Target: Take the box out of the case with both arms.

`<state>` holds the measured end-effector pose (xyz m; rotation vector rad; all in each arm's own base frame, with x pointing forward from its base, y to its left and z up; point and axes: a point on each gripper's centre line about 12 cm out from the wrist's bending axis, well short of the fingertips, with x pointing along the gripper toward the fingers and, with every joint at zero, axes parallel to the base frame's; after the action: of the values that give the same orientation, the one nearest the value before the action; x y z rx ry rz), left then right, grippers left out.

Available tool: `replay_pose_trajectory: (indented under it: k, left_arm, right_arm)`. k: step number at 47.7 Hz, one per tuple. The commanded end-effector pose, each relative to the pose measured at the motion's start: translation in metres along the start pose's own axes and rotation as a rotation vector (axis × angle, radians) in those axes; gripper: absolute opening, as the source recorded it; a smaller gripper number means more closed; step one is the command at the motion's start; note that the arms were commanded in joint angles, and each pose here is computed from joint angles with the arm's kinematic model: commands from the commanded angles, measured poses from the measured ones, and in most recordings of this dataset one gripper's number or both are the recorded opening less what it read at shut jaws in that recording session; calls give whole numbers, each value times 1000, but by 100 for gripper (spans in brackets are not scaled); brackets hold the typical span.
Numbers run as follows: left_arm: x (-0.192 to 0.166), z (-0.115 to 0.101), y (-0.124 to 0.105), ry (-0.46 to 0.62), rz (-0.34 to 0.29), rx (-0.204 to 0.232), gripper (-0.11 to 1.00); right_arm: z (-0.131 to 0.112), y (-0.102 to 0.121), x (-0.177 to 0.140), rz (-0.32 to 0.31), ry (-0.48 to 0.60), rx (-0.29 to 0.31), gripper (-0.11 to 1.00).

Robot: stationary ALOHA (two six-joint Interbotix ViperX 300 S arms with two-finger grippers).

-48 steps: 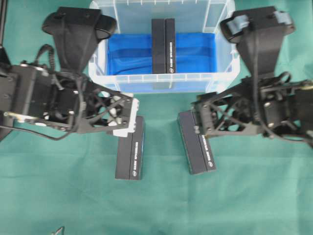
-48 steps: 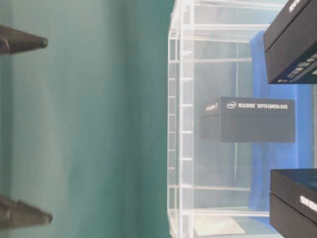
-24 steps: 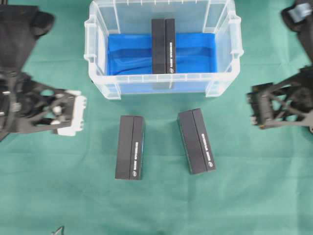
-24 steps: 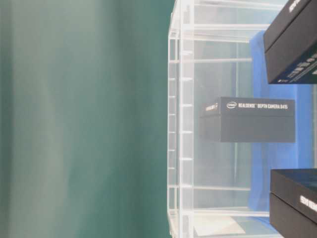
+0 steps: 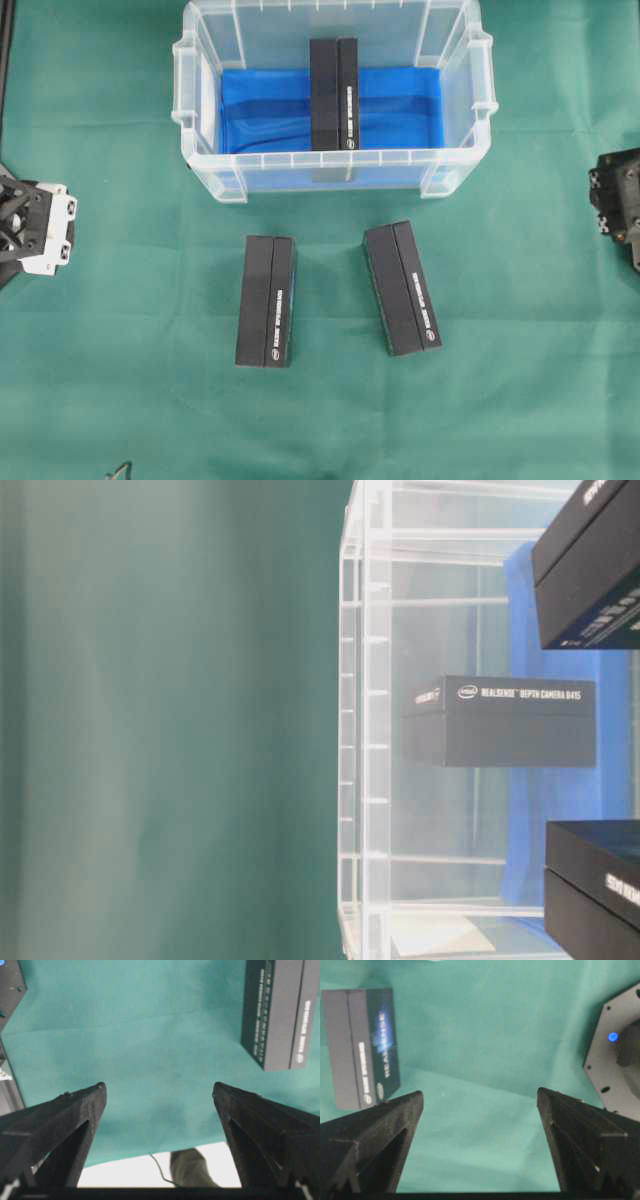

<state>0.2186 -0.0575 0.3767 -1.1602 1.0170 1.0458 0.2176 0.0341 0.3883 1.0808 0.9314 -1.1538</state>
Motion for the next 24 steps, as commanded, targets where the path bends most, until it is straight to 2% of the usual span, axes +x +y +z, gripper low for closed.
replay_pose_trajectory:
  k: [1, 24]
  left_arm:
    - [-4, 0, 0, 0, -16, 0, 91]
    - [0, -1, -2, -2, -3, 1, 91]
  right_arm:
    - [0, 1, -2, 13, 2, 2, 93]
    - [-1, 2, 1, 16, 2, 3, 93]
